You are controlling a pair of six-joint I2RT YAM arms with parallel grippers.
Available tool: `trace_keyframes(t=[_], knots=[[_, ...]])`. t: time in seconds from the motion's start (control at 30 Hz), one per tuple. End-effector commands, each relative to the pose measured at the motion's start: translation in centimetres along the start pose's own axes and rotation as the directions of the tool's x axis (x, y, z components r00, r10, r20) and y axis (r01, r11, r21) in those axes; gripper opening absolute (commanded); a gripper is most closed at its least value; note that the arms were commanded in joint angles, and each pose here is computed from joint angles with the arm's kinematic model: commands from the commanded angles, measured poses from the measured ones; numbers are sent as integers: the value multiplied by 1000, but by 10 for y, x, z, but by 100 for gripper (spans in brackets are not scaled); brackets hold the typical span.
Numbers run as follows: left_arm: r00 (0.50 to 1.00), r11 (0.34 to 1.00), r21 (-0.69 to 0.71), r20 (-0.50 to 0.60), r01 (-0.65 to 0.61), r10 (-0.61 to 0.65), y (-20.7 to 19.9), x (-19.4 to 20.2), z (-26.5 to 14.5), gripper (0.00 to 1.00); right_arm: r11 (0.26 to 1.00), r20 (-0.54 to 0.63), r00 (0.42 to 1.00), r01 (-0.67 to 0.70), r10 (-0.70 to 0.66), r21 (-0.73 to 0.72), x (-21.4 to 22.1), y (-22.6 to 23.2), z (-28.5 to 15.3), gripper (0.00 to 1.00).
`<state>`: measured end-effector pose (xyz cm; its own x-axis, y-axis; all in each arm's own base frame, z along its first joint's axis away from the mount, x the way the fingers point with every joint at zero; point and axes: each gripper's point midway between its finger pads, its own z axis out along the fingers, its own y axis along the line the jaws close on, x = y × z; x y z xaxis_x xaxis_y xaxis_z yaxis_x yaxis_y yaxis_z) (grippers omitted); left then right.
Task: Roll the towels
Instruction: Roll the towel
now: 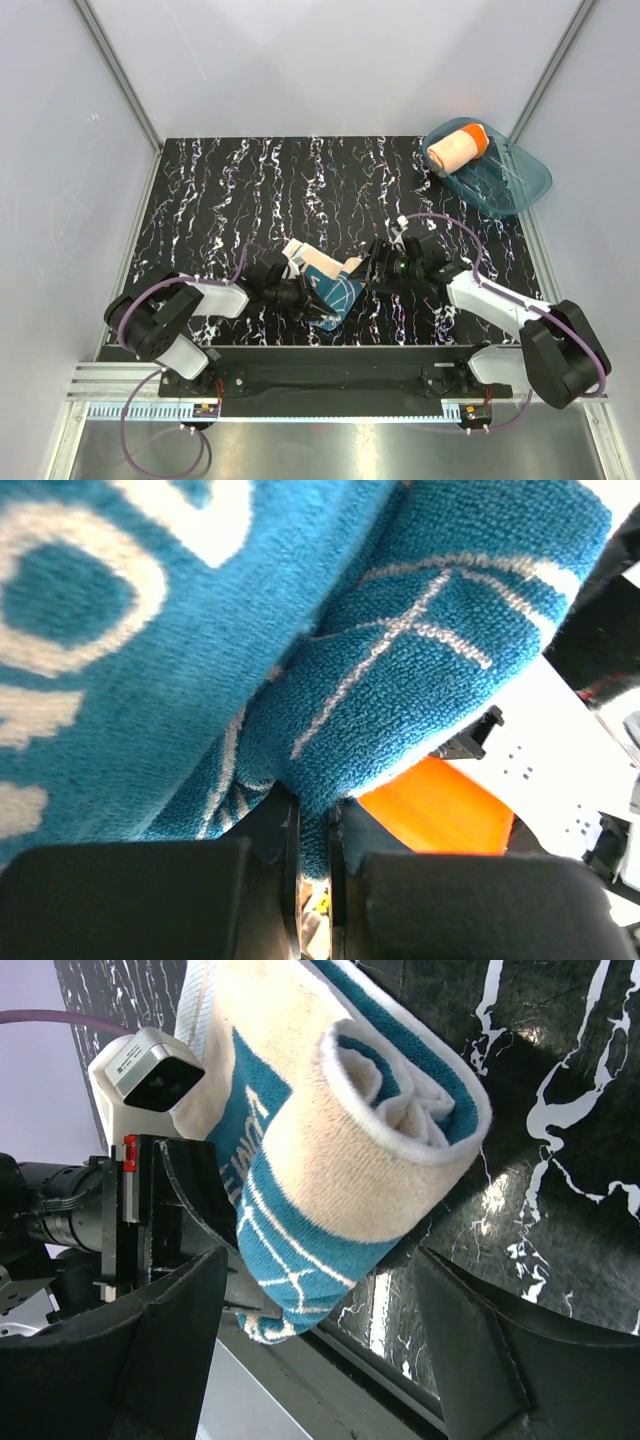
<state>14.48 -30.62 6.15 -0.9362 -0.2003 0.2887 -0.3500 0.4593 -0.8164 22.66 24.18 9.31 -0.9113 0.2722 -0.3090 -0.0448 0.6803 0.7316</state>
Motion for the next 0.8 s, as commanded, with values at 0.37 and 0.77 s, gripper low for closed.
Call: trace_keyframes(t=[0.37,0.77], knots=[[997,996,44,-27,75,-74,1,2,-3,0,997,-11,999,-49,49,-61,6,-4,40,80],[1000,999,-32,5,12,-12,8,0,-7,26,1000,-61,998,-13,14,5,13,-5,67,33]])
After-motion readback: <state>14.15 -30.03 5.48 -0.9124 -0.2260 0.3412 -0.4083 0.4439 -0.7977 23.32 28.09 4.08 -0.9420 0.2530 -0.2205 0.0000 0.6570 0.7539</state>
